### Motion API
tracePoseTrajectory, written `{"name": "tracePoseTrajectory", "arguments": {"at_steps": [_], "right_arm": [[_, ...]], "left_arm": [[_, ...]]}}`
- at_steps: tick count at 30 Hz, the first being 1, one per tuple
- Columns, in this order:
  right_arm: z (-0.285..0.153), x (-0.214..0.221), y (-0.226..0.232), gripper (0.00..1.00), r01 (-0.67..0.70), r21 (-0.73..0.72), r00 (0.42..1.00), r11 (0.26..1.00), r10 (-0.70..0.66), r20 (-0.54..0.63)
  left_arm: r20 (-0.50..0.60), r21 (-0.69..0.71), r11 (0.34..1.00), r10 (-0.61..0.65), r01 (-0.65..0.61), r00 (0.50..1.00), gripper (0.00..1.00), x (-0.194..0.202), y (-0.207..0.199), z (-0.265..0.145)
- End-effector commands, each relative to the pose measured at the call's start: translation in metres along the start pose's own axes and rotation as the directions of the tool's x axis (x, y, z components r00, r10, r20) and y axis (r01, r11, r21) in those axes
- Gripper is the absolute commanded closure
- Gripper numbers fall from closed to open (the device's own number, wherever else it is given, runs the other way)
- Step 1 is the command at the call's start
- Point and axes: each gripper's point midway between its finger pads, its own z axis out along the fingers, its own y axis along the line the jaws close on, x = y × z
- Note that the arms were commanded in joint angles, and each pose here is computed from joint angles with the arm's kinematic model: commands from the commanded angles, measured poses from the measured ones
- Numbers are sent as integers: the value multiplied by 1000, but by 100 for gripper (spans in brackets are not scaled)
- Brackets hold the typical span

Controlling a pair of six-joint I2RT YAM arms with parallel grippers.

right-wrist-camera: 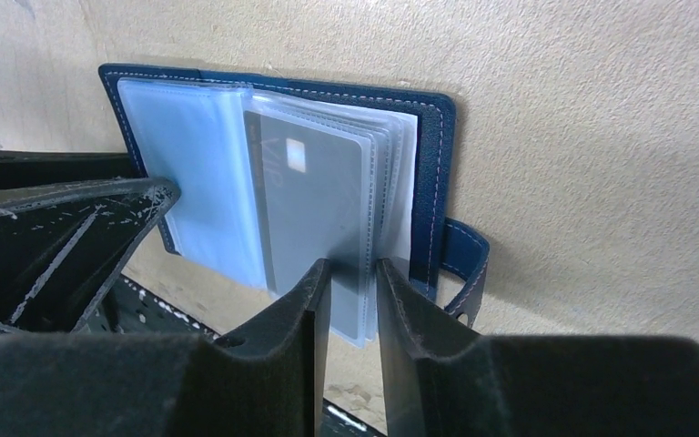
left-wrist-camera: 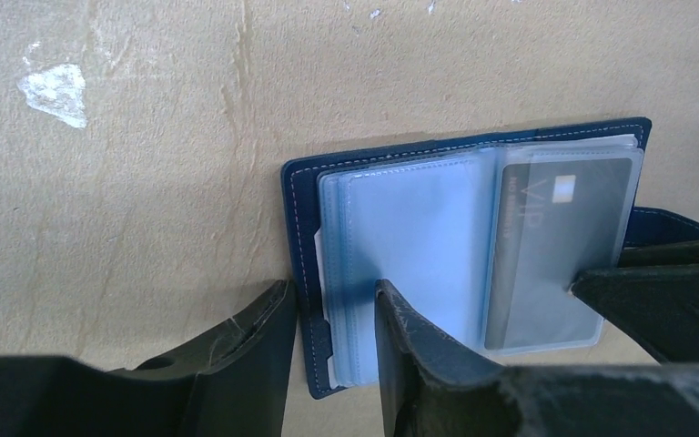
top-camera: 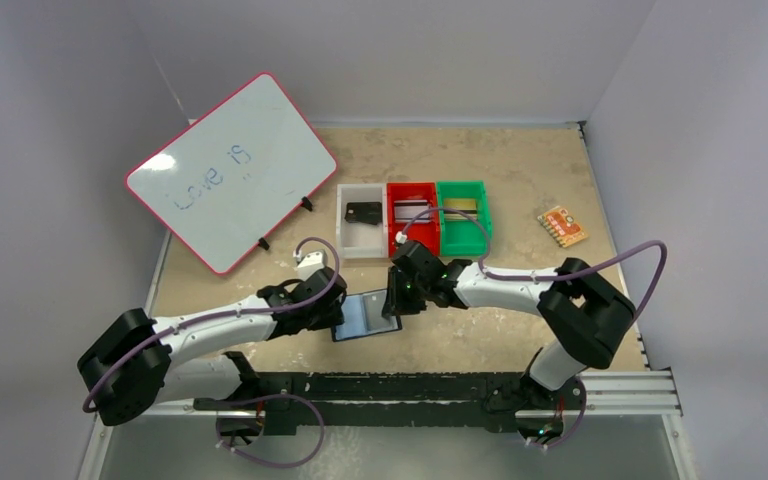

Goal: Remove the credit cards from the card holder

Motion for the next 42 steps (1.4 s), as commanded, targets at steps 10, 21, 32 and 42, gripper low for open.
{"name": "tracePoseTrajectory", "arguments": {"at_steps": [10,21,32,42], "right_arm": [[-19,-26,23,75,4,-31,996,1000,-1,92],[-29,-27,34,68,39,-9,995,999,-38,93],[-29,-23,36,64,57,14,995,998,-58,82],[-33,-28,32,55,52,74,993,996,-59,99]], "left_arm": [[10,71,997,-9,8,1000,72,-4,-16,-4],[12,72,997,-4,3,1000,73,-6,-18,-6],[7,74,997,5,-5,1000,73,-6,-21,-5],[7,77,997,5,-5,1000,74,-7,-22,-6]]}}
